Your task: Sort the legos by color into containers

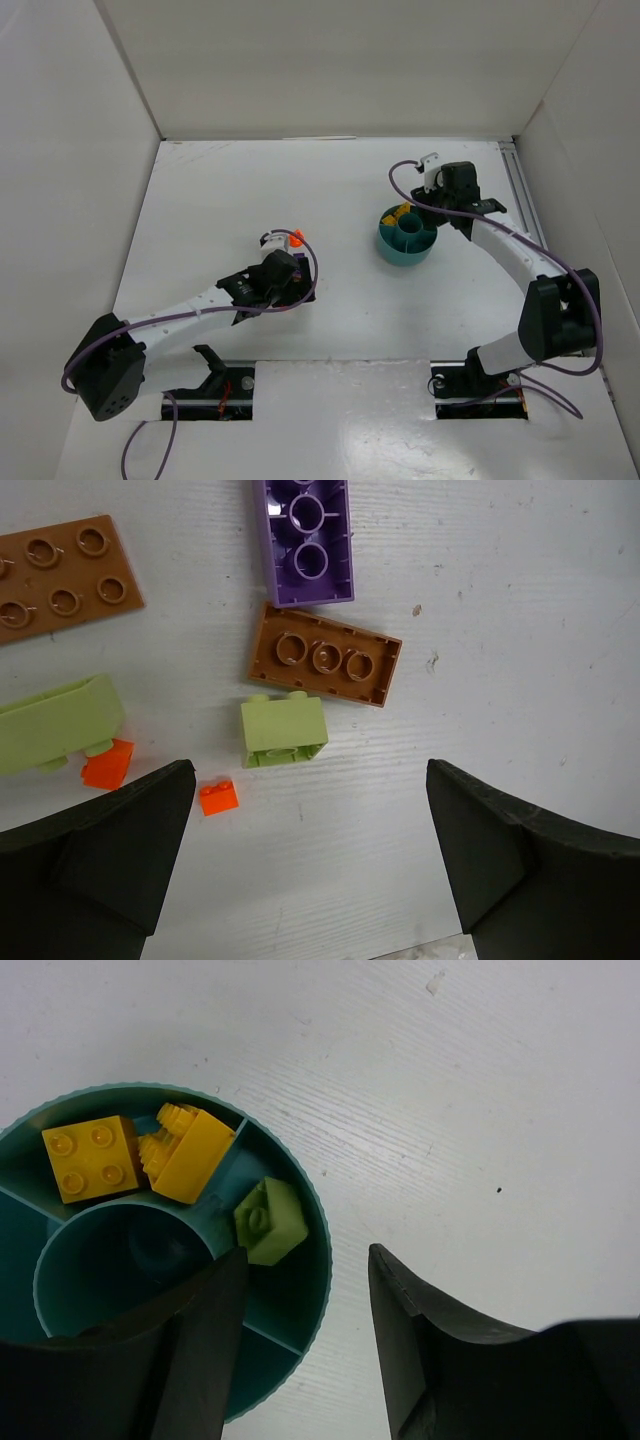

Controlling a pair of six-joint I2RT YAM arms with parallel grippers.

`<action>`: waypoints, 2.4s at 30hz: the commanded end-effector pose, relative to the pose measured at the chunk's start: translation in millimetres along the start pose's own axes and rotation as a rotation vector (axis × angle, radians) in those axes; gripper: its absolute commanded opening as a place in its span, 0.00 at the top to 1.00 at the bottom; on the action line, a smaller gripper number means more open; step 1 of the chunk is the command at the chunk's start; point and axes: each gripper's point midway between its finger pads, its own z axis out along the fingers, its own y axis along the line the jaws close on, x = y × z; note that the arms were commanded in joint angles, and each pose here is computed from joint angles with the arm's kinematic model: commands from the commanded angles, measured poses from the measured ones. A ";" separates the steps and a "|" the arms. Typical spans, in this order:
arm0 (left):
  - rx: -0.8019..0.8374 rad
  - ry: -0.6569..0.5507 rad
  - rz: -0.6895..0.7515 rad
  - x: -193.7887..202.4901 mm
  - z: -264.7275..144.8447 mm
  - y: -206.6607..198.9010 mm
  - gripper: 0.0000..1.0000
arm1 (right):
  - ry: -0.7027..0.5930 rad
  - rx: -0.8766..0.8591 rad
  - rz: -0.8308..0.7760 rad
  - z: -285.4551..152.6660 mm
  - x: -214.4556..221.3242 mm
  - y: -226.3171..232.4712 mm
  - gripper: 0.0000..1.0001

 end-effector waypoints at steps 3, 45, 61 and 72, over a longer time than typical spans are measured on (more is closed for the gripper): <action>0.035 -0.058 -0.016 -19.7 -8.6 -14.3 0.00 | -0.138 0.023 0.006 -22.4 -42.8 -10.9 0.42; -0.097 -0.124 -0.021 -30.4 15.4 -11.2 0.78 | -0.219 -0.014 -0.049 -103.1 14.7 4.3 0.31; 0.607 -0.498 -0.216 -145.7 -137.1 -131.4 0.74 | -0.799 -0.679 -0.375 -189.0 -72.7 191.0 0.23; 0.709 -0.534 -0.223 -161.8 -158.8 -152.8 0.74 | -0.891 -0.699 -0.182 -200.7 -128.4 246.6 0.28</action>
